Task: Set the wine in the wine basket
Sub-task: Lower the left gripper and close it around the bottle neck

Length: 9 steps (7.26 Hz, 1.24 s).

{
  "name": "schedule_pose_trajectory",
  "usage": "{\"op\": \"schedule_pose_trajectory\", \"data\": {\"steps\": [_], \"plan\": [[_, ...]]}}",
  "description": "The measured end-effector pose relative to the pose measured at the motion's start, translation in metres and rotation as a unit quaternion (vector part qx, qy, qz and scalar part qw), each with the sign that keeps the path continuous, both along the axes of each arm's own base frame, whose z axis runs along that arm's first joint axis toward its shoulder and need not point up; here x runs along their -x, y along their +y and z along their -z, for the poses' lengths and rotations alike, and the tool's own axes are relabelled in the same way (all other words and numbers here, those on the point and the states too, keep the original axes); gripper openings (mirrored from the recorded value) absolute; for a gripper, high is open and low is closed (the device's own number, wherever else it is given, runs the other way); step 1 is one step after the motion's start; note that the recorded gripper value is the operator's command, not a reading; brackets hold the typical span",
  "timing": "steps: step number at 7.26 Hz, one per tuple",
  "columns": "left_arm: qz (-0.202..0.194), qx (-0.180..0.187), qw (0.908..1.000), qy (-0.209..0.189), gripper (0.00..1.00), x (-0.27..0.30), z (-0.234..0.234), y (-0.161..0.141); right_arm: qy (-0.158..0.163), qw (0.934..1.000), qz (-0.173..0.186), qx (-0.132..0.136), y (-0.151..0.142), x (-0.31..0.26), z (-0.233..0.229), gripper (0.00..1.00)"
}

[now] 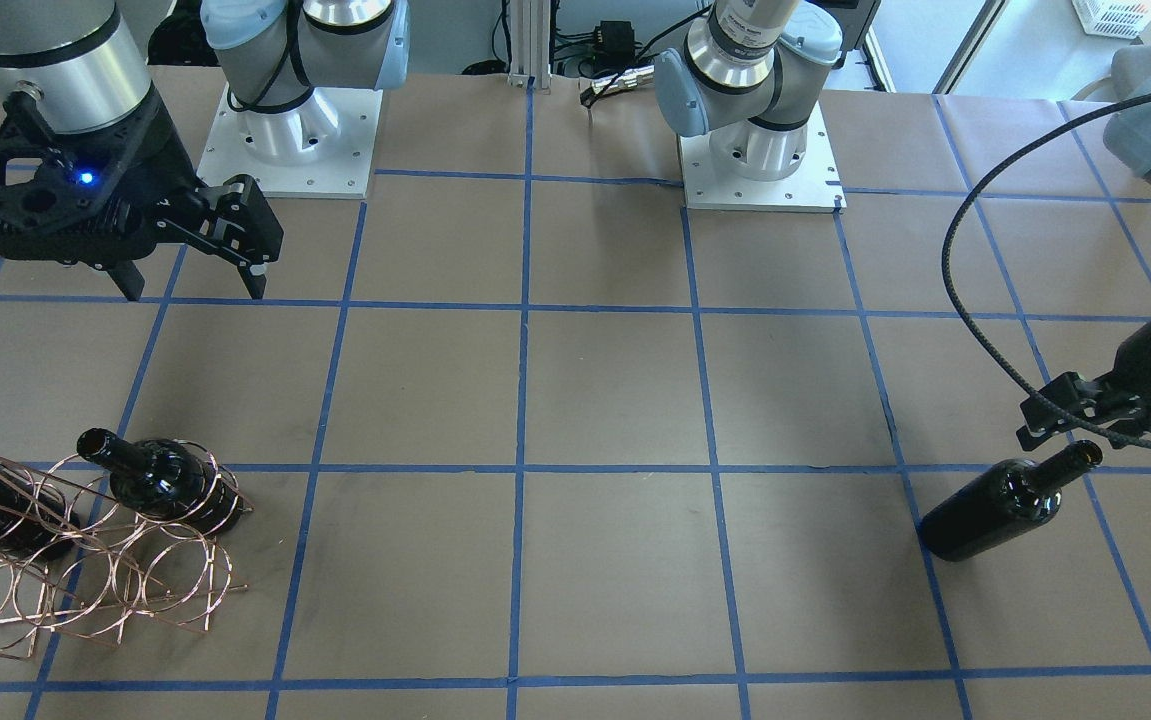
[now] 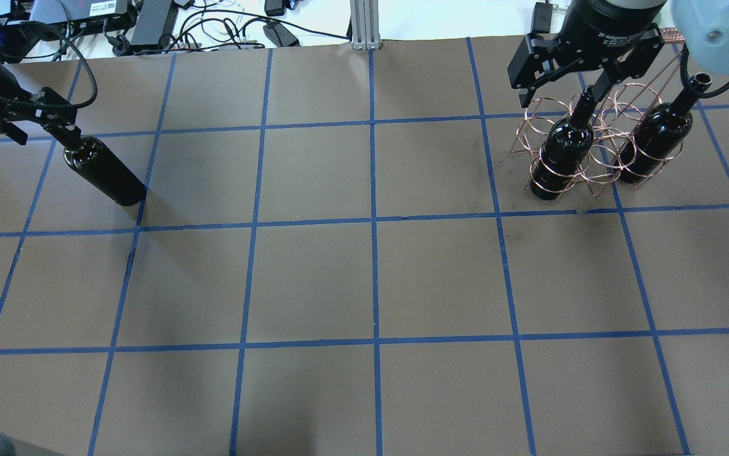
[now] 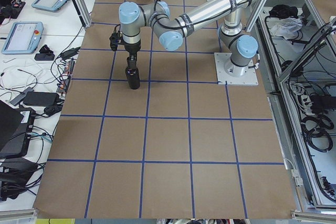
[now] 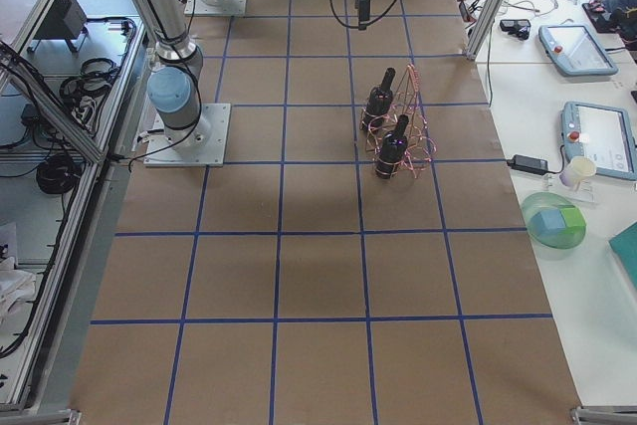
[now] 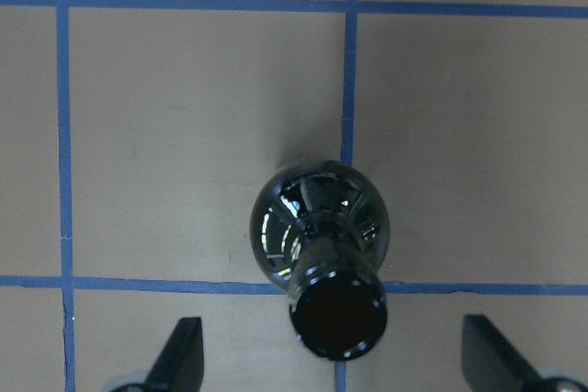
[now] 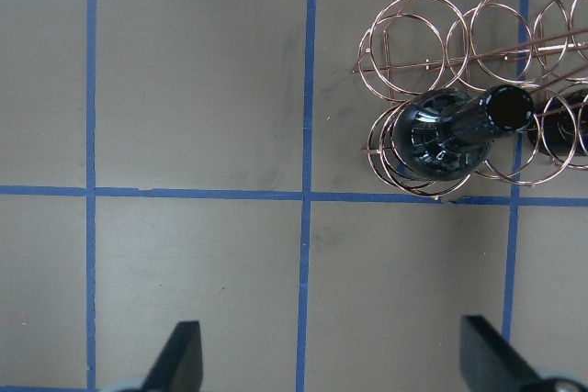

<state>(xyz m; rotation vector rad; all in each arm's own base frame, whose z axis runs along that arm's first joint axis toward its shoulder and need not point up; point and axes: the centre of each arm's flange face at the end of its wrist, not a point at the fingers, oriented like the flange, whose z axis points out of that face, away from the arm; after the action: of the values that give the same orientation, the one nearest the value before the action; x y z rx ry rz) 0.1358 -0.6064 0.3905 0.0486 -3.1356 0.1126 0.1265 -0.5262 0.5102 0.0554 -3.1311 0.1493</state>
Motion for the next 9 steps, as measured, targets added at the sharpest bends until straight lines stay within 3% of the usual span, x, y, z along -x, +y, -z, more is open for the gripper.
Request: {"op": "schedule_pose_trajectory", "data": {"steps": [2, 3, 5, 7, 8, 9], "plan": [[0.005, 0.004, 1.0, -0.007, 0.98, 0.005, 0.001, -0.009, 0.002, 1.0, 0.0, 0.0, 0.0, 0.0, 0.001, 1.0], [0.006, 0.011, 0.9999, -0.011, 0.81, 0.004, 0.002, -0.014, 0.002, 1.0, 0.0, -0.001, 0.0, 0.0, 0.001, 1.0], [0.005, 0.016, 0.9997, -0.016, 0.74, 0.002, 0.003, -0.017, 0.002, 1.0, 0.0, -0.001, 0.0, 0.0, 0.001, 1.0], [0.004, 0.013, 0.9998, -0.015, 0.41, 0.001, 0.007, -0.016, 0.001, 1.0, 0.0, -0.001, 0.0, 0.001, 0.001, 1.0], [0.004, 0.01, 0.9998, -0.016, 0.33, 0.0, 0.008, -0.015, 0.001, 1.0, 0.0, 0.0, -0.001, 0.001, 0.001, 1.0], [0.004, 0.008, 0.9998, -0.019, 0.3, -0.001, 0.008, -0.014, 0.002, 1.0, -0.001, 0.0, -0.001, 0.001, 0.001, 1.0]]}}
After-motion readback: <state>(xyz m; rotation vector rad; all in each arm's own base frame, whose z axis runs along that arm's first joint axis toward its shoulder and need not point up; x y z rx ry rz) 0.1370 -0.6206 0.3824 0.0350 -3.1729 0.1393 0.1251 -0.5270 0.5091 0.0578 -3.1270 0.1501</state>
